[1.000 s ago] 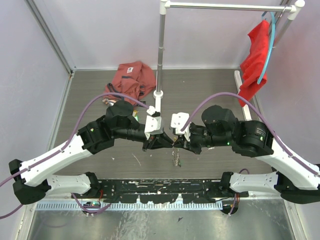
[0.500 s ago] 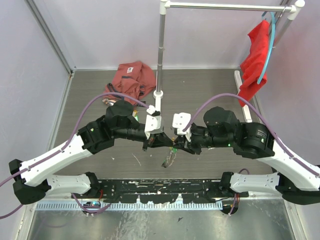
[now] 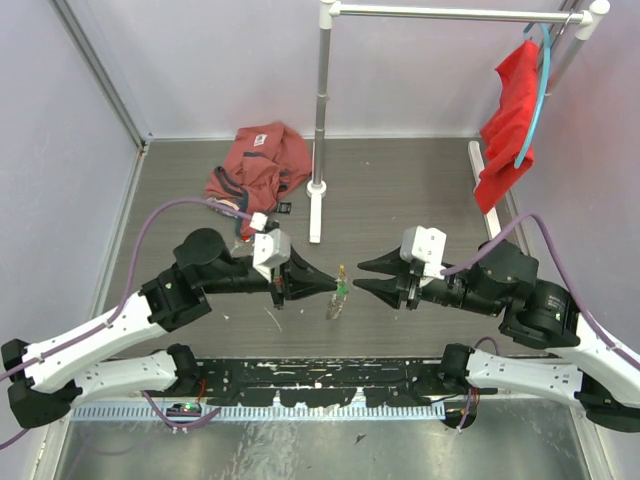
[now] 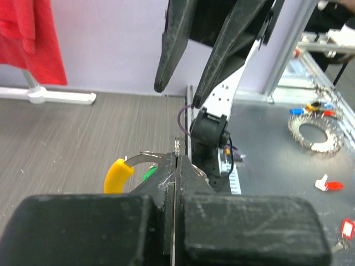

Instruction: Put the keys on the keyring

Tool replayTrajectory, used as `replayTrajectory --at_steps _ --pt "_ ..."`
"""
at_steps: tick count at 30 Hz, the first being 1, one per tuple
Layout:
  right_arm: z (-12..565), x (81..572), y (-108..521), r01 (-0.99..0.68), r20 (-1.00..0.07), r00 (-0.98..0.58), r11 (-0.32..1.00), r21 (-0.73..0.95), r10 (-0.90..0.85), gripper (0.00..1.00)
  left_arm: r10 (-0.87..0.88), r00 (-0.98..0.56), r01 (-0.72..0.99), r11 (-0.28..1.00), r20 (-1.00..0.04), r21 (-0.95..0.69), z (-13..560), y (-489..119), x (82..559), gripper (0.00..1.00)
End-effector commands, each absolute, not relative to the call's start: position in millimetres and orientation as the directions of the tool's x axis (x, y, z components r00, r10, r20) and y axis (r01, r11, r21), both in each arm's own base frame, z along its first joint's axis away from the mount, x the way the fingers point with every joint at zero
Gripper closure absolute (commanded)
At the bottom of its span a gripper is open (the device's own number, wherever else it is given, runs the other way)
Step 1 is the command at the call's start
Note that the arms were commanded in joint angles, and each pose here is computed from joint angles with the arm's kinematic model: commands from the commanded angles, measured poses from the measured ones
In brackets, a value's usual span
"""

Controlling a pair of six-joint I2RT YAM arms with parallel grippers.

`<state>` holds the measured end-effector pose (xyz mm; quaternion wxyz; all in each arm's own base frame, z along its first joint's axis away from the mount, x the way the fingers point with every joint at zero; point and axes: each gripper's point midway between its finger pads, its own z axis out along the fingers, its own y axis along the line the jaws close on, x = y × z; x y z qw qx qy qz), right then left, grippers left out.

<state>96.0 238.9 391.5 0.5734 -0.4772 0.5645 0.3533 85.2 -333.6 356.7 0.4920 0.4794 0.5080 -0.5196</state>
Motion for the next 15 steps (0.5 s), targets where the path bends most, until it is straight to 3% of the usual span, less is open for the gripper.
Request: replayTrajectory --at_steps 1,15 --pt "428.9 91.2 246.8 -0.949 -0.987 0.147 0.291 -0.122 0.065 0.64 -0.272 -0.05 0.998 0.031 -0.961 -0.06 412.4 -324.0 85.4 1.0" --pt "431.2 75.8 261.8 -0.975 -0.984 0.146 0.182 -0.127 0.097 0.7 -0.362 -0.069 0.998 -0.03 -0.93 -0.062 434.1 -320.9 74.5 1.0"
